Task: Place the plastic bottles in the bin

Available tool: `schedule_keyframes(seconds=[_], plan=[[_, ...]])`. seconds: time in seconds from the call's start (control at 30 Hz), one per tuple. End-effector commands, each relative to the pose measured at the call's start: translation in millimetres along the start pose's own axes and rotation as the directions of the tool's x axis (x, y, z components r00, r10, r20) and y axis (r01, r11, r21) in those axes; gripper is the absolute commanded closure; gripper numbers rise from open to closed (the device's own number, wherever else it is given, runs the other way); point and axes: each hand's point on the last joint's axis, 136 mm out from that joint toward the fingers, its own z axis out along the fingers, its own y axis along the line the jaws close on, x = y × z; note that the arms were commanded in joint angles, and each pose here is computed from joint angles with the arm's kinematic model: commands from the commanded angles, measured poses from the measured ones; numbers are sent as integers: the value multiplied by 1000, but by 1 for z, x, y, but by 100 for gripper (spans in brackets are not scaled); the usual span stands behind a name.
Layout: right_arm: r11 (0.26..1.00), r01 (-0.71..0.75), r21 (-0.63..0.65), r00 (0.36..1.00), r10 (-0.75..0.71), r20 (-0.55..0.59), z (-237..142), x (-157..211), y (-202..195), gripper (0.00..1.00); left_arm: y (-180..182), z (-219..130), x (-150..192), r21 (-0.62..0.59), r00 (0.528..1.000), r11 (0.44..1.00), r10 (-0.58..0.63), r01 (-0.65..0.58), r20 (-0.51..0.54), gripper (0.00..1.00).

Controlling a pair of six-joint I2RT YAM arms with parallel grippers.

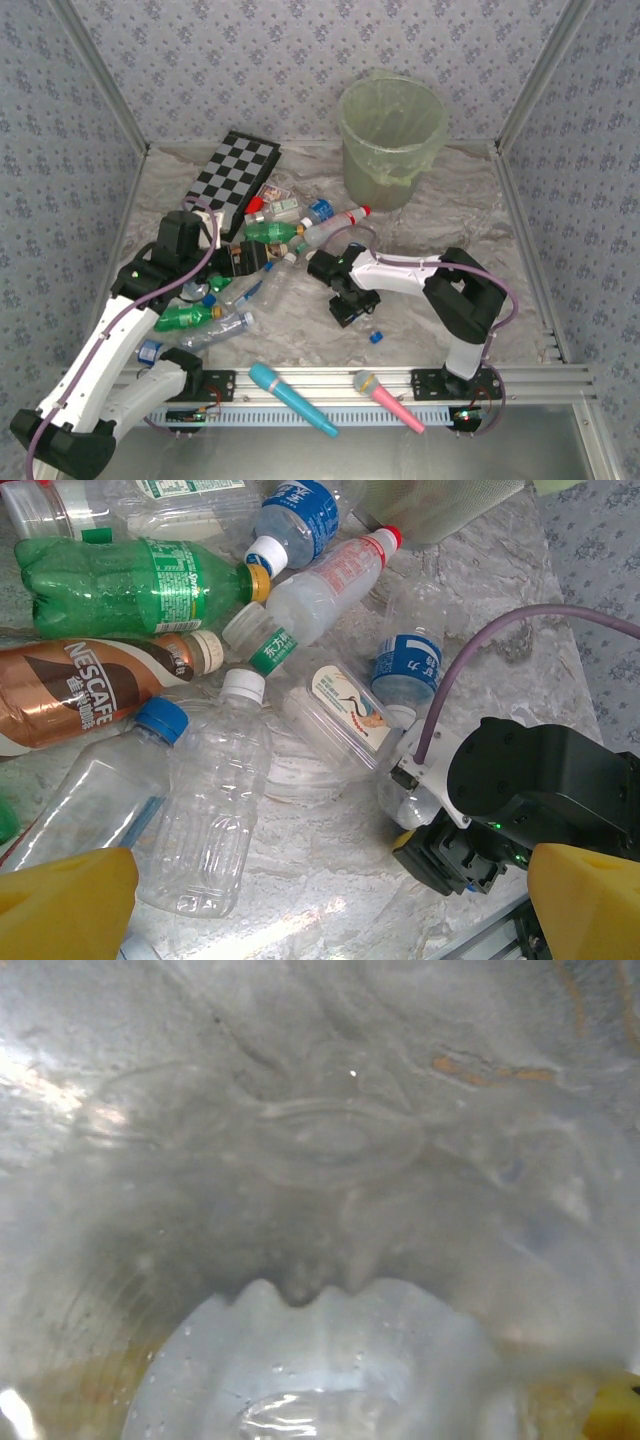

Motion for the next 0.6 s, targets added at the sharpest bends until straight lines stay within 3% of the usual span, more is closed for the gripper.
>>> schedule_keyframes(seconds=[0.0, 0.33, 0.57], plan=[[999, -7, 43, 999, 5, 38, -17, -2, -11, 39, -7, -8, -9, 12, 999, 1000, 8, -8, 36, 0], [995, -84, 58, 983, 73, 170, -71, -13, -37, 42, -11, -10, -12, 21, 999, 1000, 11, -12, 45, 0], [979, -201, 20, 921, 182, 346, -146, -40, -77, 40, -22, -11, -24, 55, 998, 998, 18, -21, 62, 0]])
